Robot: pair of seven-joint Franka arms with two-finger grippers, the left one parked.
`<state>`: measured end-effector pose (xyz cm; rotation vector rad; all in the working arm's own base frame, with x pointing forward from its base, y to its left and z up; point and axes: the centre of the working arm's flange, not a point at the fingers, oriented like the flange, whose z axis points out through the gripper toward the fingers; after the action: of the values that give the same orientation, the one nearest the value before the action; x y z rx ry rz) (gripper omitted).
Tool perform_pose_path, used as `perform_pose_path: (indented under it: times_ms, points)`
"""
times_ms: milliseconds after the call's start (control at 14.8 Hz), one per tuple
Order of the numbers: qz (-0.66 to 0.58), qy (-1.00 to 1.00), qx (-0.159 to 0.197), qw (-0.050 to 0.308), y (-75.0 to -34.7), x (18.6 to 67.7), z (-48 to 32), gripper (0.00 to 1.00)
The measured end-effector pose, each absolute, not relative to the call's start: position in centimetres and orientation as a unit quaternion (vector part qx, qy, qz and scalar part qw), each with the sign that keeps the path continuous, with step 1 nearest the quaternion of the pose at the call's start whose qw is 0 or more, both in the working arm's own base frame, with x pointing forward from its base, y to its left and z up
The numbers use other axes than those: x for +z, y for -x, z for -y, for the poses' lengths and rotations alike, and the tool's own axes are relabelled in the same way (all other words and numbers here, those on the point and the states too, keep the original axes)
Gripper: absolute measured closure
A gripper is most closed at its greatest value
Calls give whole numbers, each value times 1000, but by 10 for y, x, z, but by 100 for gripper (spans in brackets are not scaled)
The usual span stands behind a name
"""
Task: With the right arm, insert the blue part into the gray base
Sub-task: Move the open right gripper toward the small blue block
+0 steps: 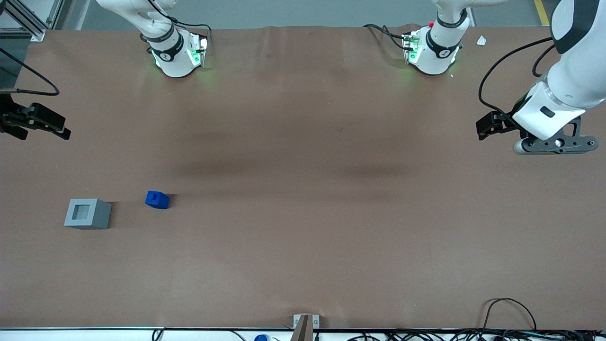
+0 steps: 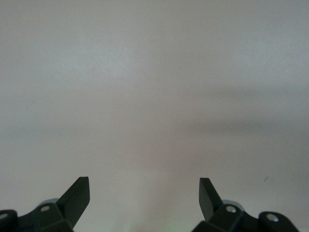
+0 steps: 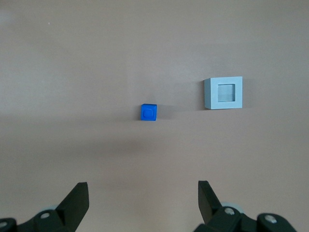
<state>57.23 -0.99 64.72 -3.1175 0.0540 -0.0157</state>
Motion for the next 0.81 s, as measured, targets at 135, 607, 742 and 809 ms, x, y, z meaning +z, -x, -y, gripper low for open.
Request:
perform_pose_path:
  times_ms: [135,607,742,809]
  points:
    - [-19,1000,-6,12,-573,647,9,0]
    - [-27,1000,-9,12,-583,635,13,0]
    - [-28,1000,-5,12,-592,619,13,0]
    - [-29,1000,-3,11,-599,608,13,0]
